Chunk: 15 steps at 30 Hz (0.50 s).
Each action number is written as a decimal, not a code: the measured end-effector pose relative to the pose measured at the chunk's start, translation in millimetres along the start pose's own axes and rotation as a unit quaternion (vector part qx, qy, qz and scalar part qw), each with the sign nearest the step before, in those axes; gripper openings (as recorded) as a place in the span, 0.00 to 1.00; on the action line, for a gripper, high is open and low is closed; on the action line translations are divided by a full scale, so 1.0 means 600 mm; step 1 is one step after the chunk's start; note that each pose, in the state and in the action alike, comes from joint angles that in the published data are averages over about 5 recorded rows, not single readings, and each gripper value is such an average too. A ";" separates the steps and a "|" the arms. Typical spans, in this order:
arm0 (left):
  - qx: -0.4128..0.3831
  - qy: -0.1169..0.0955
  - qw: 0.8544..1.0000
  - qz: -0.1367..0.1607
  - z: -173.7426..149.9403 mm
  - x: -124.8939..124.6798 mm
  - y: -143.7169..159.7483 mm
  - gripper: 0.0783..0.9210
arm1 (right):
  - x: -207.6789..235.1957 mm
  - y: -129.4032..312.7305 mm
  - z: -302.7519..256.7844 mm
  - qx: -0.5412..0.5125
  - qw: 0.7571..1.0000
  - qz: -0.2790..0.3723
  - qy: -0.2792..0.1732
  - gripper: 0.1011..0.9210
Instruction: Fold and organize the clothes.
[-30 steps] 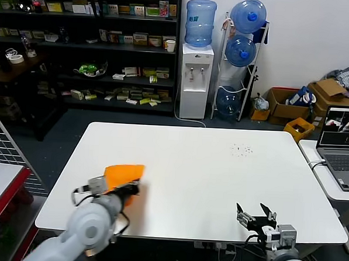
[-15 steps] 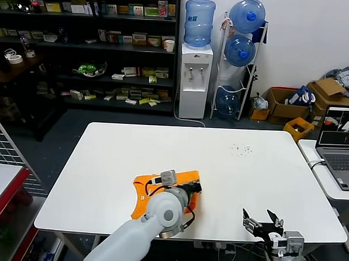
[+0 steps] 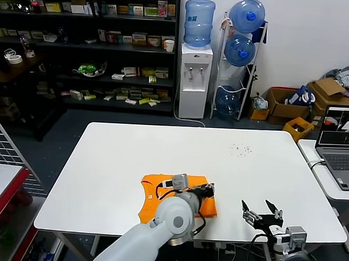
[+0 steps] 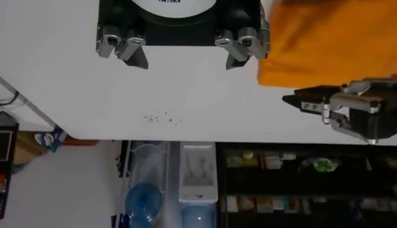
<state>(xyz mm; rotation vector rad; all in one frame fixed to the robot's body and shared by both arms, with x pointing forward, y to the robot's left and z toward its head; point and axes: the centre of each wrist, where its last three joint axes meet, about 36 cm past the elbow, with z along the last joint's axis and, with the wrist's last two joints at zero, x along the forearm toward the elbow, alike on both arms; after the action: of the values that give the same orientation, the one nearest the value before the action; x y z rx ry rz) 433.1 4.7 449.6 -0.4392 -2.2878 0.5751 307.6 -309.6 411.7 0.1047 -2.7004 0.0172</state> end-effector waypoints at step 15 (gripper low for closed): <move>-0.051 -0.265 0.963 -0.021 0.097 0.147 0.282 0.84 | -0.008 -0.074 0.042 0.011 0.990 -0.024 -0.136 0.88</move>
<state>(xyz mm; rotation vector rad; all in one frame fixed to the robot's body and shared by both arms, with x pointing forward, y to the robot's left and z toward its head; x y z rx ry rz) 354.9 172.2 374.7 -0.3090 -2.8420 0.6102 304.9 -354.1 386.6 0.1901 -2.9699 0.0192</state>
